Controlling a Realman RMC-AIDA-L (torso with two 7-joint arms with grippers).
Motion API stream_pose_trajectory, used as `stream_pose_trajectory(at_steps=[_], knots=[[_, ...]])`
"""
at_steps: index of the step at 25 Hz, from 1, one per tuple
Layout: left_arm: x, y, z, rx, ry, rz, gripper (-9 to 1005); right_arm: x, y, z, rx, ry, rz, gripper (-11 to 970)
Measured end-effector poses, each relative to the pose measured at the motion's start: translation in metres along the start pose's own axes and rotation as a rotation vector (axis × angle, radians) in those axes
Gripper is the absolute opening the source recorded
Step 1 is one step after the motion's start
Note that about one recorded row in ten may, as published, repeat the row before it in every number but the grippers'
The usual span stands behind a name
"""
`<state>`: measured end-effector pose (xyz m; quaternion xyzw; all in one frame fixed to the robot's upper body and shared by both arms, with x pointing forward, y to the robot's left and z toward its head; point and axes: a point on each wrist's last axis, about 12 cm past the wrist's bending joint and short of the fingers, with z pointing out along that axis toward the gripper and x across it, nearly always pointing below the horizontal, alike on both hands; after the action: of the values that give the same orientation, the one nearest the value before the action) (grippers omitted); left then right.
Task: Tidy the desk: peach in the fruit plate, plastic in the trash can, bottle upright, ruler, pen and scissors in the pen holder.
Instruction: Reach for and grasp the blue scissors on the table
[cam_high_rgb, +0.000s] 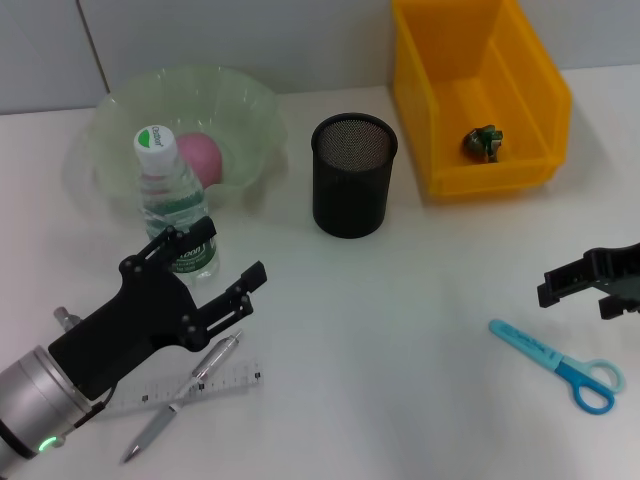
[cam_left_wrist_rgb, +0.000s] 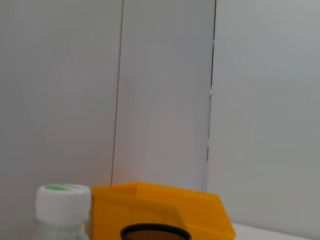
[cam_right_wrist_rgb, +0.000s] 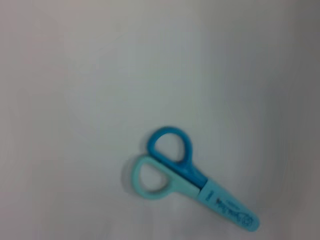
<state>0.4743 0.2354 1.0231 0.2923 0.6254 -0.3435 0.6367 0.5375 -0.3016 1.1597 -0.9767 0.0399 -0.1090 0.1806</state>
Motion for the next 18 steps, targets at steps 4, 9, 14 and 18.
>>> stream_pose_trajectory(at_steps=[4,9,14,18], knots=[[-0.0023,0.0008,0.0039,-0.014,-0.021,-0.004,798,0.0017,0.0022,0.0021,0.008,0.007,-0.061,826],[-0.0032,0.002,0.0042,-0.023,-0.027,-0.01,798,0.0041,0.0059,0.0059,0.034,0.001,-0.166,824],[-0.0033,0.0023,0.0039,-0.028,-0.029,-0.018,798,0.0029,0.0059,0.0064,0.062,-0.015,-0.247,823],[-0.002,0.0008,0.0032,-0.025,-0.024,-0.027,798,-0.0004,0.0062,0.0079,0.066,-0.034,-0.296,822]])
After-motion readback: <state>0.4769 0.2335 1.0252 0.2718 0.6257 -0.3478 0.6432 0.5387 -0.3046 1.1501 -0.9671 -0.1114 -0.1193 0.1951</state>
